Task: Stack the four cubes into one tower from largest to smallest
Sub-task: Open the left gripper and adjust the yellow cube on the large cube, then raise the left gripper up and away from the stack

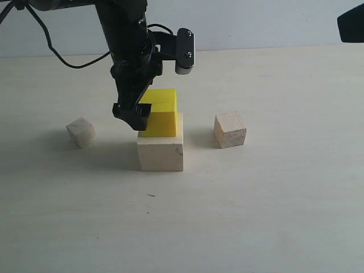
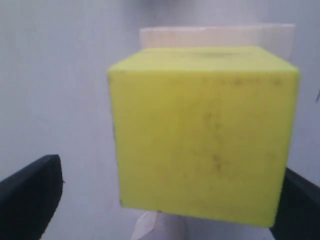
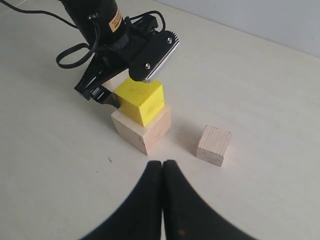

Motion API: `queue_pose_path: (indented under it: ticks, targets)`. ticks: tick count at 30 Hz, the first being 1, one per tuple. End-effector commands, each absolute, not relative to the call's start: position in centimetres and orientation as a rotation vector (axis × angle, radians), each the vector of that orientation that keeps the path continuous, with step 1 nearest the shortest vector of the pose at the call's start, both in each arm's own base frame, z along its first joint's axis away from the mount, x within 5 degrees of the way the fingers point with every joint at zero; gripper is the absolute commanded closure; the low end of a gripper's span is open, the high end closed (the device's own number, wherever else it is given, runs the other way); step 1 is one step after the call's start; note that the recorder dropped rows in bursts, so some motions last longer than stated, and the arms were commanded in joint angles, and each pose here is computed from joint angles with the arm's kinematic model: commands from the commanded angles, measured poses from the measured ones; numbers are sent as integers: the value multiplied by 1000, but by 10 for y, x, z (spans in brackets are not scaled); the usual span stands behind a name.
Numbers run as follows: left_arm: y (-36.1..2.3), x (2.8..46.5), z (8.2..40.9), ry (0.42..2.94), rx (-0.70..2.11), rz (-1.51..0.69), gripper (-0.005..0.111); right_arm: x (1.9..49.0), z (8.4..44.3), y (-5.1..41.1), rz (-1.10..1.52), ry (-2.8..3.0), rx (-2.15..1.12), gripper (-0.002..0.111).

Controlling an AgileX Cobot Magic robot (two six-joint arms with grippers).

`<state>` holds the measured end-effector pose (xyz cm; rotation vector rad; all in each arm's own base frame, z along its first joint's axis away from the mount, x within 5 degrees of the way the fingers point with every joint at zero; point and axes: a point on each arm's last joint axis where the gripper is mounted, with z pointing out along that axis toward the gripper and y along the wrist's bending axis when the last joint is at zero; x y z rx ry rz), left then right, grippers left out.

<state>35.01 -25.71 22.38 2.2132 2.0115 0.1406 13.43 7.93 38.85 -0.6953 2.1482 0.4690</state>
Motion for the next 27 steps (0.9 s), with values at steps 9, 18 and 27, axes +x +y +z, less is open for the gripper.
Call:
queue_pose_path:
  ticks: [9, 18, 27]
  targets:
    - [-253, 354, 226, 2016, 2197, 181, 1, 133, 388, 78, 471, 2145, -694, 108]
    - [-251, 351, 236, 2023, 2179, 177, 1, 133, 388, 78, 469, 2141, -695, 108]
    - [-244, 335, 276, 2020, 2094, 120, 1, 133, 388, 78, 469, 2137, -693, 108]
